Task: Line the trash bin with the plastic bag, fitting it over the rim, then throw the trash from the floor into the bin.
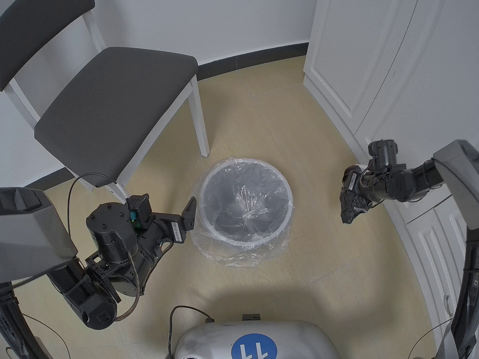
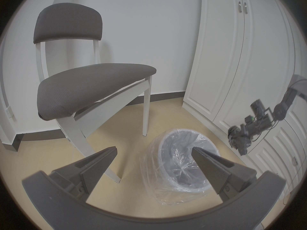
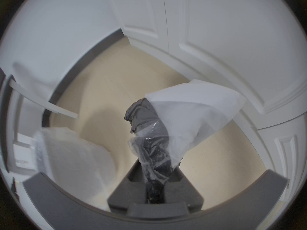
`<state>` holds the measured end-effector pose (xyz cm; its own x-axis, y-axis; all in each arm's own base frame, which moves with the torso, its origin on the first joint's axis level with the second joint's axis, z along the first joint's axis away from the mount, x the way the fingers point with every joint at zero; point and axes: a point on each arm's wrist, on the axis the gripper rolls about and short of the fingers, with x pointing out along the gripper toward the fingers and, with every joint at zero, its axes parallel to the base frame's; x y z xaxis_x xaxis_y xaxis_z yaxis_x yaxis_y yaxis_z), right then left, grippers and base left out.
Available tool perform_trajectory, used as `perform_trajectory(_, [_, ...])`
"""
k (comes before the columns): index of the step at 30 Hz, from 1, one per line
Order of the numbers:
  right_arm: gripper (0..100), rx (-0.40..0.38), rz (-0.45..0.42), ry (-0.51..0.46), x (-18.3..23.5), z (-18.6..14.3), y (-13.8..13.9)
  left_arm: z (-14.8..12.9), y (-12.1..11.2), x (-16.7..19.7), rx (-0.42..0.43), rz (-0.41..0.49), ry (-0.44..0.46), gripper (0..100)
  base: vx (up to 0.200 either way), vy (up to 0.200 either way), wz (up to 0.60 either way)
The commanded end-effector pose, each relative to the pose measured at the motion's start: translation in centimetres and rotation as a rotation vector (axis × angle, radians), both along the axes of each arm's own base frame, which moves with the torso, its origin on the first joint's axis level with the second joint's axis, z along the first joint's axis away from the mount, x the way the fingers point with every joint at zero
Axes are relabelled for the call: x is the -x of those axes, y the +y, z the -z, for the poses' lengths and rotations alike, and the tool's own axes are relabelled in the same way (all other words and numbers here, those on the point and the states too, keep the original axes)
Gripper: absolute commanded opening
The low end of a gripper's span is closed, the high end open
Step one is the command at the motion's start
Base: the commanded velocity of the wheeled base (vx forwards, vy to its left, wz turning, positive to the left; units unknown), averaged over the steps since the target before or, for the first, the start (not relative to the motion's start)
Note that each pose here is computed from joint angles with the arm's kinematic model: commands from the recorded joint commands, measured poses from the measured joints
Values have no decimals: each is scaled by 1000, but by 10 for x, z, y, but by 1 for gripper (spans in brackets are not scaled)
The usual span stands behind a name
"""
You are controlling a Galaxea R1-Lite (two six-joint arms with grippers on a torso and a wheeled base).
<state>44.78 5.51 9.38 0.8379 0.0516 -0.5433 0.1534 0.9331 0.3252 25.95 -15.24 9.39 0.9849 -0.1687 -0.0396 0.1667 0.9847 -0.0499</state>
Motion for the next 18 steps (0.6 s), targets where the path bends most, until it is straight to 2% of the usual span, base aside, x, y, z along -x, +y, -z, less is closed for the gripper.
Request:
perform_trajectory(1, [0,-107,-46,-156,55,-88,16,-18,1,11,29,17,-48,100,0,0,0])
perform_trajectory(5, [0,-154,-72,-169,69,-106,31,-22,-2,15,29,34,-58,100,0,0,0])
perform_trajectory(7, [0,-232,-100,-171,88,-128,50,-22,-4,19,27,48,-57,100,0,0,0])
perform_trajectory(12, [0,-427,-137,-195,109,-154,85,-25,-7,24,27,62,-65,100,0,0,0])
perform_trajectory(16, [0,-593,-176,-145,94,-154,105,-30,-5,25,31,58,-82,100,0,0,0])
perform_trajectory(18, [0,-637,-190,-137,87,-155,112,-33,-4,26,34,58,-90,100,0,0,0])
